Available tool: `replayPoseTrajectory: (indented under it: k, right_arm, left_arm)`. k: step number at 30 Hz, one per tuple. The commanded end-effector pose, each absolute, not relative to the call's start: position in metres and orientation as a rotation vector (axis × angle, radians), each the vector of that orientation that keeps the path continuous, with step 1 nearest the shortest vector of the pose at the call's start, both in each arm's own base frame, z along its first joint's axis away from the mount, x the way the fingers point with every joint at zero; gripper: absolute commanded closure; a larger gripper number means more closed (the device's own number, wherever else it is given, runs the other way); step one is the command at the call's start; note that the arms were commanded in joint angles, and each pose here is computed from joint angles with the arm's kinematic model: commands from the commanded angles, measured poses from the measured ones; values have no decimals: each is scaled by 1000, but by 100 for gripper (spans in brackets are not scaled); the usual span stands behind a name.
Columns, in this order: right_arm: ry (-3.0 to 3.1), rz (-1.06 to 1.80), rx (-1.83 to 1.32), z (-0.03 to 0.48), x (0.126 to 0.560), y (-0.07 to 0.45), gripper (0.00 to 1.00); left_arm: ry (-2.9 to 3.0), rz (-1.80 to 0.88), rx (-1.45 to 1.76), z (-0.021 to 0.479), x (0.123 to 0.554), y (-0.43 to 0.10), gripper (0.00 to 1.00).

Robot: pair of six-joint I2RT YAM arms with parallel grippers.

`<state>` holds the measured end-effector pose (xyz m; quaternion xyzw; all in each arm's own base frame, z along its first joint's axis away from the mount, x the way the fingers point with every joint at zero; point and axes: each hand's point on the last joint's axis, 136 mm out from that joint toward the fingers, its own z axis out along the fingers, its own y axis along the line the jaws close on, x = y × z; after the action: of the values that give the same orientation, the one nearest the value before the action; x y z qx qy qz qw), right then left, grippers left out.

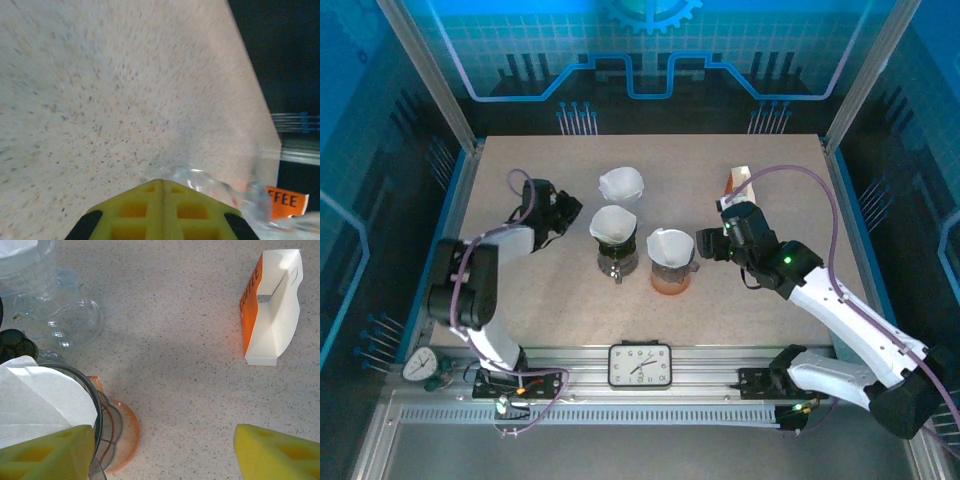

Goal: Place the coffee filter in the dripper

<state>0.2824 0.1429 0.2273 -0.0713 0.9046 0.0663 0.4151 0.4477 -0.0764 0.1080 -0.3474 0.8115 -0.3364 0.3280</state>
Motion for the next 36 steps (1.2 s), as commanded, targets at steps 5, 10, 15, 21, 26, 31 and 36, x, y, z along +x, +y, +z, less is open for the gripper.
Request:
replayPoseTrajectory:
  k: [5, 10, 15, 21, 26, 31, 36]
  right_arm:
    - [2197, 152, -123, 235, 289, 132, 23]
    - [2185, 153, -94, 229, 288, 129, 0]
    - [2165, 131, -86, 223, 285, 121, 0]
    - [2164, 143, -113, 219, 282, 123, 0]
    - [2163, 146, -116, 219, 282, 123, 0]
    - [2168, 133, -115, 217, 282, 122, 0]
    - [2168, 115, -104, 215, 283, 119, 0]
  left_arm:
    - [2036, -620, -825, 175, 398, -38, 79]
    - [2010, -516, -746, 210, 375, -26, 19]
    - [1993, -395, -618, 219, 370, -17, 1]
    - [1966, -29, -408, 198, 369, 14, 1]
    - [2026, 205, -284, 154, 379, 32, 1]
    - [1911, 171, -246, 138, 388, 27, 1]
    - [1888, 133, -239, 121, 392, 23, 1]
